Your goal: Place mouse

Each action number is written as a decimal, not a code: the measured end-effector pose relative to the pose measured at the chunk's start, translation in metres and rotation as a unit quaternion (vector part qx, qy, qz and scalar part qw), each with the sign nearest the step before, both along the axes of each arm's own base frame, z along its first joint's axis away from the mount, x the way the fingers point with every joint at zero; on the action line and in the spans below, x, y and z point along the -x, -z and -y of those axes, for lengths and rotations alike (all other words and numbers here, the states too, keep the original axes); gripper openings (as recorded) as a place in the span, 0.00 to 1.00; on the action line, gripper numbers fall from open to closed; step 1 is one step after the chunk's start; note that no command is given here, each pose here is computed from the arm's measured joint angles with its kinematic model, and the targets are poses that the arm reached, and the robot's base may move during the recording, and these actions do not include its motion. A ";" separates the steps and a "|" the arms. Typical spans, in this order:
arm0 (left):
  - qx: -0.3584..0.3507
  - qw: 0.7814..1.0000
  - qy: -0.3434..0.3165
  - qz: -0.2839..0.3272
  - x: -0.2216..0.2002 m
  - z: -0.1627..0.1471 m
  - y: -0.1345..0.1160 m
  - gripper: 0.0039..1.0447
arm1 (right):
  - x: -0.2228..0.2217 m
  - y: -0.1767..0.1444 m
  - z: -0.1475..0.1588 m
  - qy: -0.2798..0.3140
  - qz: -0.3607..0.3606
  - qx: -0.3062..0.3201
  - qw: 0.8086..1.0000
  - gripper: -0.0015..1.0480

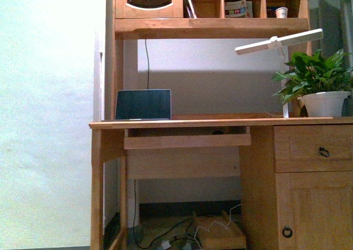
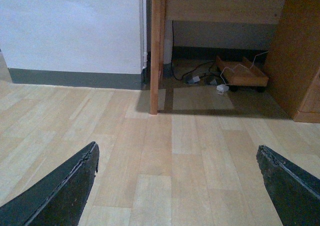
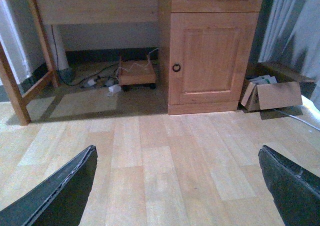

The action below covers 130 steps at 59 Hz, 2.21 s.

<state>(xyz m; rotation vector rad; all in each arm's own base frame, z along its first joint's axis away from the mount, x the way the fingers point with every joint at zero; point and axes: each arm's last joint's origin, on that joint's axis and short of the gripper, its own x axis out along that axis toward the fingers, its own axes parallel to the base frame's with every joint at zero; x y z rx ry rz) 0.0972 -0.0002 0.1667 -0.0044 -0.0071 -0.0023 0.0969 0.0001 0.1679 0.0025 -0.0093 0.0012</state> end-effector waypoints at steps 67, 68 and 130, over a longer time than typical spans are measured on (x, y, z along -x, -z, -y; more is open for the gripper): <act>0.000 1.000 0.000 0.000 0.000 0.000 0.000 0.93 | 0.000 0.000 0.000 0.000 0.000 0.000 1.000 0.93; 0.000 1.000 0.000 0.000 0.000 0.000 0.000 0.93 | 0.000 0.000 0.000 0.000 0.000 0.000 1.000 0.93; 0.000 1.000 0.000 0.000 0.000 0.000 0.000 0.93 | 0.000 0.000 0.000 0.000 0.000 0.000 1.000 0.93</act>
